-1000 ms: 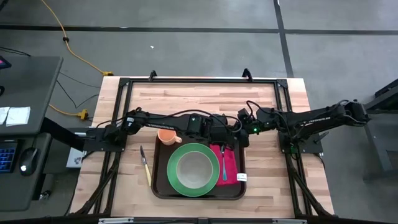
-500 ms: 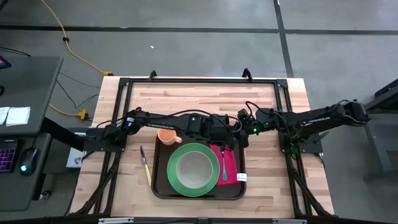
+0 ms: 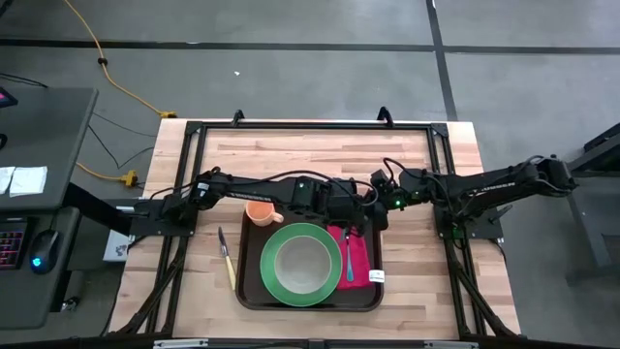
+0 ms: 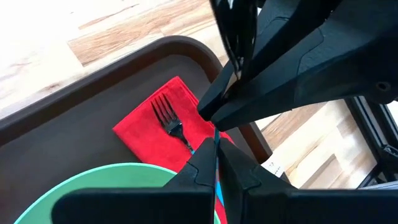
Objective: Set up tray
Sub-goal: Put the blue spoon on the red table napkin to the left of the blue fork
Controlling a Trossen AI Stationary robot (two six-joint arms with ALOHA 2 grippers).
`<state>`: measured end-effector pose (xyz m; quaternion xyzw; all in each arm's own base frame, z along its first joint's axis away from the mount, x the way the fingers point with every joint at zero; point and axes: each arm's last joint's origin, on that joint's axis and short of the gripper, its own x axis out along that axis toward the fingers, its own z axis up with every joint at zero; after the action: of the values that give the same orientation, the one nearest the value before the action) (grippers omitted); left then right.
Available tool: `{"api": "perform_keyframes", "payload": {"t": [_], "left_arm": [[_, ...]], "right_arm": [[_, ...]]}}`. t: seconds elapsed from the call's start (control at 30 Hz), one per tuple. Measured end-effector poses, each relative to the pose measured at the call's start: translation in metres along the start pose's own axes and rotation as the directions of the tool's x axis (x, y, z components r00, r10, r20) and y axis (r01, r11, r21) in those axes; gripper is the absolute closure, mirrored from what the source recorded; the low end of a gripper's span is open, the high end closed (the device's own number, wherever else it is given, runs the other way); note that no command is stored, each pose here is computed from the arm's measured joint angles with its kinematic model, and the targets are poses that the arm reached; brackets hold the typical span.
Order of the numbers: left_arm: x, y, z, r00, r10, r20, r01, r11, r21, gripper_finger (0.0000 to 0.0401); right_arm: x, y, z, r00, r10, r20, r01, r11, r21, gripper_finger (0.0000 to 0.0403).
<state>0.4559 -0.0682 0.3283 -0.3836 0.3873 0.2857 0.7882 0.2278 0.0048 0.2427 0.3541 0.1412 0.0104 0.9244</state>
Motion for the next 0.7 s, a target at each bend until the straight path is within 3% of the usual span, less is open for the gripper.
{"api": "perform_keyframes", "payload": {"t": [0.5,0.7], "left_arm": [[0.0000,-0.0001,-0.0002,1.000,-0.001,-0.001,0.001,1.000,0.010,0.0360],[-0.0003,-0.0006,-0.0019,1.000,-0.006,-0.019,0.007,1.000,0.013,0.0317]], "right_arm": [[0.0000,-0.0002,-0.0004,1.000,0.001,-0.007,-0.001,1.000,0.007,0.0402],[0.0000,-0.0012,-0.0001,1.000,-0.015,0.003,0.015,1.000,0.008,0.0402]]}}
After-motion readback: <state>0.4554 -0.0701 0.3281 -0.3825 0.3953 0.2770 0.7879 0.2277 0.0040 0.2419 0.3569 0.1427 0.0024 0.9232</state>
